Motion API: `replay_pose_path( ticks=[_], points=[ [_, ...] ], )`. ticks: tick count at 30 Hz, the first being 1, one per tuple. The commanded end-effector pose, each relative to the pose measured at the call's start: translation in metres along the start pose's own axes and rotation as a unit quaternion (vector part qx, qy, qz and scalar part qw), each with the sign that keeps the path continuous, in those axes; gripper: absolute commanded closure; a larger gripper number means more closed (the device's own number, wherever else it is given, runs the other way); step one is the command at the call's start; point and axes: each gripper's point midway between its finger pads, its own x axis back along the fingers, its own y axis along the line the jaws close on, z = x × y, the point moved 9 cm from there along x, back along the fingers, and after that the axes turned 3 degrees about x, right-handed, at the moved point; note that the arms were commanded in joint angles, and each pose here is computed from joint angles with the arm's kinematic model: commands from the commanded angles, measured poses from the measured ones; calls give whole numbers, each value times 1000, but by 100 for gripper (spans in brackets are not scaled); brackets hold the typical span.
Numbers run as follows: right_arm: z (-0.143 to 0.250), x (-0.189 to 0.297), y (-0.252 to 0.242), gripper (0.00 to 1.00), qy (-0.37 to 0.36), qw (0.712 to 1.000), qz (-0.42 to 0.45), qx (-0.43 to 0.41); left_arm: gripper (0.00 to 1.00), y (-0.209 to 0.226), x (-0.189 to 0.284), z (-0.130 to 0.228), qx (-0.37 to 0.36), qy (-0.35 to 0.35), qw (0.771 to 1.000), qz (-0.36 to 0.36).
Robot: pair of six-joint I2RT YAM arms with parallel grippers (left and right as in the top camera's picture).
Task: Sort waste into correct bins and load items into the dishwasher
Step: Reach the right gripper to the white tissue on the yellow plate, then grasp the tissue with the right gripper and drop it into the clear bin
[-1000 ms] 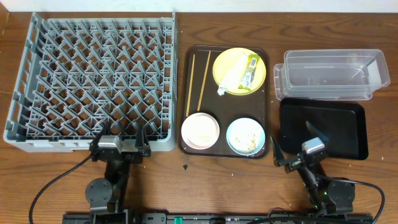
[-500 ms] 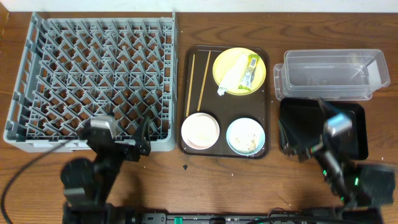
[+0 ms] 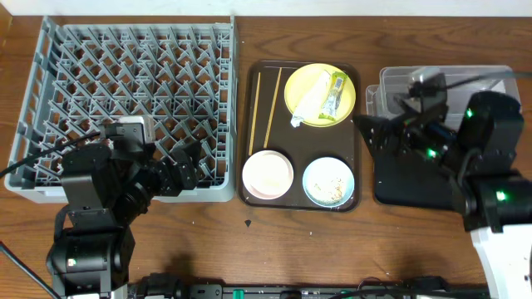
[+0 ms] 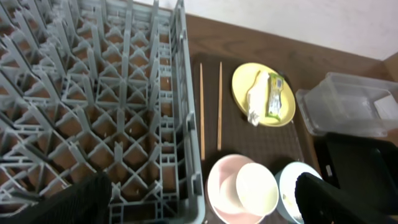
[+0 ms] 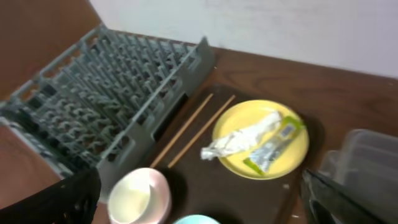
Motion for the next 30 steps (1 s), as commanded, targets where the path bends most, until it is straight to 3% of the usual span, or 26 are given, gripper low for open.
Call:
replay_pose_path(
  ticks=[1, 4, 7, 15, 18, 21, 23, 24, 26, 30],
  points=[
    [-4, -12, 2, 1, 8, 996, -57, -71, 5, -6, 5, 1, 8, 12, 1000, 25],
    [8, -34, -1, 1, 54, 988, -58, -130, 5, -8, 5, 3, 11, 21, 999, 41],
    [24, -68, -11, 1, 141, 975, 2, -169, 5, -9, 5, 3, 10, 21, 999, 42],
    [28, -147, 0, 1, 277, 949, 117, -90, 5, -9, 5, 3, 11, 21, 999, 43],
    [29, -185, -5, 1, 278, 950, 112, -84, 5, -8, 5, 4, 13, 25, 999, 42],
    [36, -219, -17, 2, 249, 952, 122, -133, 5, -8, 5, 6, 15, 29, 999, 41],
    [44, -235, -25, 31, 236, 942, 138, -194, 5, -8, 5, 7, 17, 34, 999, 40],
    [48, -242, -29, 34, 232, 935, 152, -222, 5, -8, 6, 8, 18, 36, 998, 39],
    [57, -251, -38, 28, 220, 917, 190, -272, 5, -7, 6, 9, 20, 41, 998, 38],
    [67, -268, -47, 31, 201, 914, 215, -279, 5, -7, 6, 9, 20, 41, 998, 38]
  ],
)
